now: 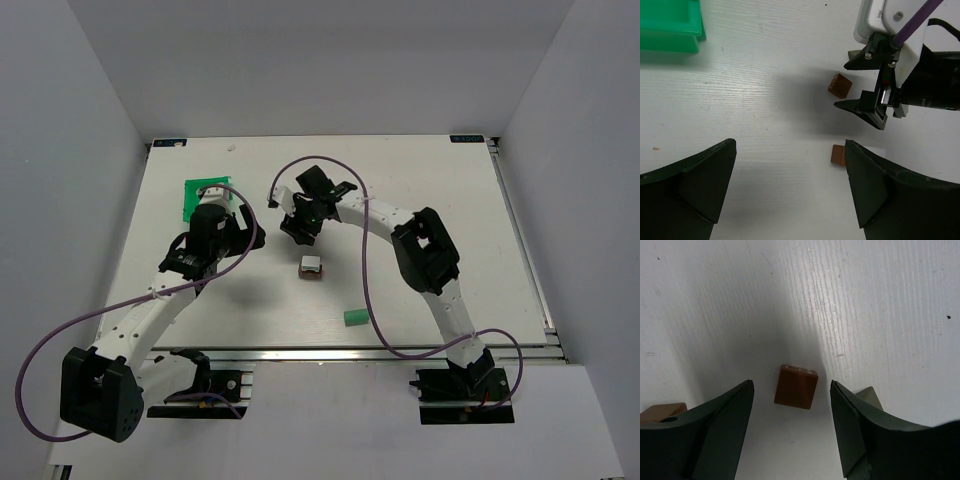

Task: Build the wood block tower

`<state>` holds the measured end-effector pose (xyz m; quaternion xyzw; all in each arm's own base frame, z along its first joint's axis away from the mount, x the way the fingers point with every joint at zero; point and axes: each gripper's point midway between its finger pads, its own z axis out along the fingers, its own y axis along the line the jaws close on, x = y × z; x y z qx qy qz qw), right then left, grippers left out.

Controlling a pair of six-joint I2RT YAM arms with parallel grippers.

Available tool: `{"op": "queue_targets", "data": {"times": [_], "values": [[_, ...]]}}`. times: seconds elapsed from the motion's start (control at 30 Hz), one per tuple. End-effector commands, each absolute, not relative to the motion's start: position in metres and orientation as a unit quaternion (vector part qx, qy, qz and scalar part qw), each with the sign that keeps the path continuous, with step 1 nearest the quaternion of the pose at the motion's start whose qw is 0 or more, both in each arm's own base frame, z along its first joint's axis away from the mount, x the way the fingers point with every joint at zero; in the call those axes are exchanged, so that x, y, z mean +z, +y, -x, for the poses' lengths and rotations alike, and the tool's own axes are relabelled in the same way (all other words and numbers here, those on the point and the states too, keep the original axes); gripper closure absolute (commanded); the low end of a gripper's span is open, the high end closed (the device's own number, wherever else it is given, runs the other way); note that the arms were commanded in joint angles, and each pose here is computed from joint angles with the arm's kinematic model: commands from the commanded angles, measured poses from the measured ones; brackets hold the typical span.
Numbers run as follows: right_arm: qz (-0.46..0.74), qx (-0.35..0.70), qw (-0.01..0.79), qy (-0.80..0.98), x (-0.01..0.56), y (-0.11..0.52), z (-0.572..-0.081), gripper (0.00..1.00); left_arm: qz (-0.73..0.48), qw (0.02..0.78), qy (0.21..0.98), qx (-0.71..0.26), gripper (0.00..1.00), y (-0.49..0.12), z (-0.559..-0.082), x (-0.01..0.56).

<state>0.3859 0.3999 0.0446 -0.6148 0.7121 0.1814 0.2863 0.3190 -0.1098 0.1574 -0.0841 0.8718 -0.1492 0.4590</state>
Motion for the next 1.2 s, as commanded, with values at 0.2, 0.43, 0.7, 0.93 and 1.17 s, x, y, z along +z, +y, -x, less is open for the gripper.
{"op": "queue_targets", "data": {"times": [0.2,0.43,0.7,0.93,1.17], "values": [[0.602,0.170,0.280,0.728,0.023,0.395,-0.399,0.32,0.080,0.467,0.868,-0.152,0.02,-0.109,-0.321,0.163],[0.607,0.189,0.290,0.716,0.037,0.399,-0.395,0.73,0.080,0.465,0.868,-0.154,0.02,-0.111,-0.321,0.163],[0.608,0.250,0.386,0.647,0.136,0.413,-0.384,0.81,0.075,0.463,0.863,-0.187,0.02,-0.122,-0.318,0.174],[0.572,0.425,0.393,0.582,0.236,0.410,-0.304,0.79,0.005,0.482,0.829,-0.284,0.02,-0.153,-0.301,0.201],[0.553,0.599,0.314,0.487,0.295,0.372,-0.220,0.78,-0.073,0.517,0.769,-0.369,0.02,-0.178,-0.275,0.241]]}}
